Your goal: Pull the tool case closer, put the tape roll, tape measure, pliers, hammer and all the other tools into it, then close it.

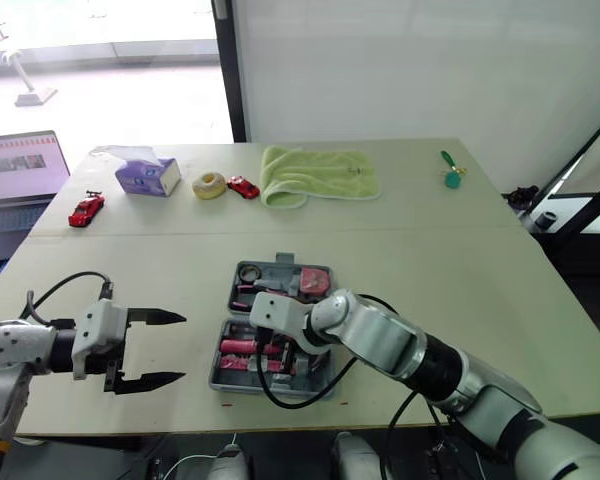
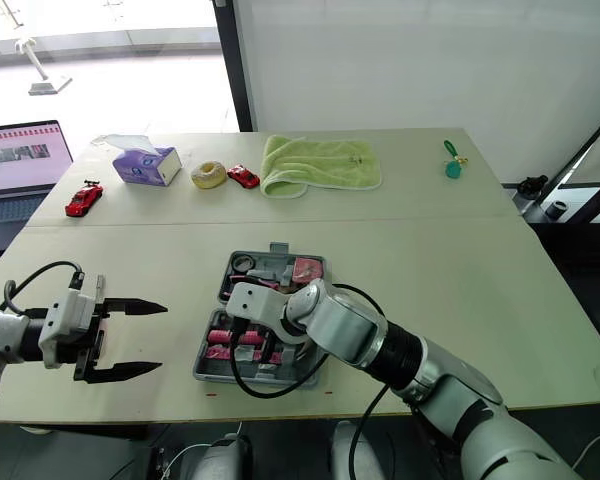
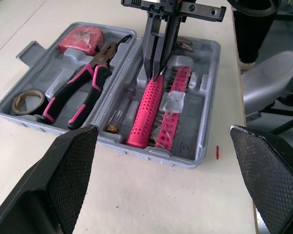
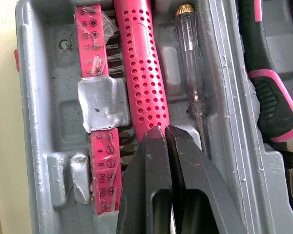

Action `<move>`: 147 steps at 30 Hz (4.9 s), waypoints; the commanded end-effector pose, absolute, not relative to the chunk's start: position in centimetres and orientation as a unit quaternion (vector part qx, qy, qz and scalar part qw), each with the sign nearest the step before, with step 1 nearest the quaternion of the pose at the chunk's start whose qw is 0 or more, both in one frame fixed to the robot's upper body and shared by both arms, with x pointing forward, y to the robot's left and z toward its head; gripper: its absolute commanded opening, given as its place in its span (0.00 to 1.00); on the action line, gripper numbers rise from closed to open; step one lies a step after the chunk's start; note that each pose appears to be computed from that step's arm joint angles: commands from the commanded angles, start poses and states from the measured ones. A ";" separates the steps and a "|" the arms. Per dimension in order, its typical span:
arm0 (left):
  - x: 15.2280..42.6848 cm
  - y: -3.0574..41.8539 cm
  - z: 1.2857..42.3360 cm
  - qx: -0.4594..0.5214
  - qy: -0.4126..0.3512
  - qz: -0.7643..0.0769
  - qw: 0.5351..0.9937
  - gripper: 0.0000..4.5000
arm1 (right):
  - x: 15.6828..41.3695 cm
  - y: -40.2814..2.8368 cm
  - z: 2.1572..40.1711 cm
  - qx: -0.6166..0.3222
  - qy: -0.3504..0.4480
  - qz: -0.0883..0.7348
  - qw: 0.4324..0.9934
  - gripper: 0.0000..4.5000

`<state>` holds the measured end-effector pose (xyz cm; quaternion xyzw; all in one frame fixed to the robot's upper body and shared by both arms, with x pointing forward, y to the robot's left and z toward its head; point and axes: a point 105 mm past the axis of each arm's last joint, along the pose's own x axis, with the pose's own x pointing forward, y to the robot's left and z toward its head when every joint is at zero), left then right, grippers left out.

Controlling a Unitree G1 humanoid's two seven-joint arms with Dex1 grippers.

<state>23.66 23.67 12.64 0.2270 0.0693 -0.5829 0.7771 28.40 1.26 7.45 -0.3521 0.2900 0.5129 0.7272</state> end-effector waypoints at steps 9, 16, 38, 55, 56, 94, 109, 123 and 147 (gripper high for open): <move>23.8 23.9 13.6 0.245 0.062 -0.578 0.776 1.00 | 26.6 -3.4 -1.5 -0.338 0.443 0.484 0.674 0.02; 24.1 23.9 13.2 0.241 0.069 -0.574 0.779 1.00 | 27.9 -0.1 2.3 -0.282 0.351 0.525 0.722 0.02; 27.2 26.7 11.3 0.183 0.071 -0.446 0.873 1.00 | 27.2 -8.2 15.7 -0.175 0.094 0.463 0.864 0.02; 19.2 43.1 10.3 0.188 0.177 -0.200 0.945 1.00 | 18.2 -34.2 11.8 -0.074 0.174 0.150 0.970 0.99; 19.0 43.2 10.2 0.186 0.178 -0.197 0.946 1.00 | 18.2 -34.1 11.7 -0.074 0.172 0.150 0.971 0.99; 28.4 34.4 7.7 -0.021 0.259 0.153 0.954 1.00 | 23.1 -10.6 17.2 -0.151 0.097 0.585 0.791 0.99; 29.9 33.4 4.0 -0.044 0.327 0.127 0.935 1.00 | 22.9 -10.6 16.4 -0.146 0.104 0.567 0.804 0.99; 30.2 33.0 3.8 -0.069 0.323 0.125 0.936 0.11 | 23.1 -10.6 16.0 -0.153 0.112 0.553 0.812 1.00; 25.9 18.2 14.8 0.214 0.332 -0.519 0.758 0.11 | 23.0 -11.6 15.3 -0.149 0.118 0.519 0.834 1.00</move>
